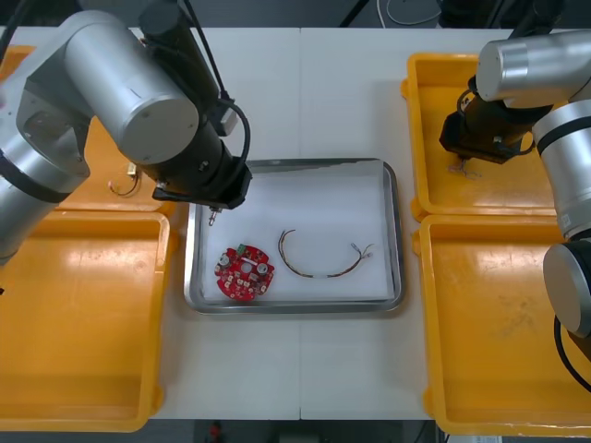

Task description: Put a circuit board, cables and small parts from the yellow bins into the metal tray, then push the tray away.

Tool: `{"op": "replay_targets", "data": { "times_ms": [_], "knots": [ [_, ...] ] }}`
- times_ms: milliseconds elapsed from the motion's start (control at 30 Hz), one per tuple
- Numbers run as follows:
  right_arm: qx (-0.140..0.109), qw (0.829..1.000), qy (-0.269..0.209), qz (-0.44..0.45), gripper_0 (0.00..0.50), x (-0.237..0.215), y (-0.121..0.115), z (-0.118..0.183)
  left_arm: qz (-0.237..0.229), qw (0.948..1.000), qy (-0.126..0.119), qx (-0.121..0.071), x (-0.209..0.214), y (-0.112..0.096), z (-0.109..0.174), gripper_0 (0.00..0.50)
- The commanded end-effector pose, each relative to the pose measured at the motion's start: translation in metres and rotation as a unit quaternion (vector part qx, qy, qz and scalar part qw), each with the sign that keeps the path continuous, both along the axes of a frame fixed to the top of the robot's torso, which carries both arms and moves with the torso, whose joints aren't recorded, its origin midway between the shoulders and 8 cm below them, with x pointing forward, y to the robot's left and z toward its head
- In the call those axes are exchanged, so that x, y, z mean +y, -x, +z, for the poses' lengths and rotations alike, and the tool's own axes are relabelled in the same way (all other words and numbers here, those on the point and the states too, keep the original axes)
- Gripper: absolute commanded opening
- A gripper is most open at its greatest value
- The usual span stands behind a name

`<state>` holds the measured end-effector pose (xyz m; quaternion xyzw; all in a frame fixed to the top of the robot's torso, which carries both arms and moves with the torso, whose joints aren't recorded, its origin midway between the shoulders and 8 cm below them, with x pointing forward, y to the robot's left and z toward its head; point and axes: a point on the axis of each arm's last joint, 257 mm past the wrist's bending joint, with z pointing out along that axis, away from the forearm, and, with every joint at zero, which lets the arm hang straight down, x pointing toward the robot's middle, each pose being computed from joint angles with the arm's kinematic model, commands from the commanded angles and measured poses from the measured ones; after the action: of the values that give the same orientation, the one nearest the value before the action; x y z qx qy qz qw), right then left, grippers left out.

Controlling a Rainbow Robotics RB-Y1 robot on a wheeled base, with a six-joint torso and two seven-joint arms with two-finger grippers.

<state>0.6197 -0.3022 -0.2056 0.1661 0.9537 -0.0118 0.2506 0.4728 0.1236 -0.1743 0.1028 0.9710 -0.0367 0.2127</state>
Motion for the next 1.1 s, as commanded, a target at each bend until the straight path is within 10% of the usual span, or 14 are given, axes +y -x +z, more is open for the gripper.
{"op": "replay_targets", "data": {
  "times_ms": [33, 567, 967, 1000, 1067, 1100],
  "knots": [
    [-0.022, 1.0, 0.015, 0.007, 0.0, 0.007, -0.005, 0.045, -0.016, 0.9995, 0.008, -0.026, -0.028, -0.015, 0.004, 0.0],
    [0.024, 0.998, 0.042, 0.029, 0.0, 0.006, 0.058, 0.115, 0.0, 0.9992, -0.019, -0.036, -0.011, -0.046, -0.035, 0.0],
    [-0.057, 0.995, 0.043, 0.074, 0.0, 0.013, 0.053, 0.173, 0.001, 0.9987, -0.017, -0.049, -0.011, -0.056, -0.041, 0.002],
    [-0.063, 0.994, 0.045, 0.078, 0.0, 0.014, 0.053, 0.177, 0.001, 0.9986, -0.016, -0.05, -0.012, -0.057, -0.041, 0.066],
    [-0.07, 0.993, 0.048, 0.085, 0.0, 0.017, 0.053, 0.182, 0.003, 0.9986, -0.015, -0.05, -0.012, -0.057, -0.041, 0.427],
    [-0.072, 0.992, 0.049, 0.087, 0.0, 0.017, 0.053, 0.183, 0.002, 0.9986, -0.015, -0.05, -0.012, -0.057, -0.041, 0.472]
  ]
}}
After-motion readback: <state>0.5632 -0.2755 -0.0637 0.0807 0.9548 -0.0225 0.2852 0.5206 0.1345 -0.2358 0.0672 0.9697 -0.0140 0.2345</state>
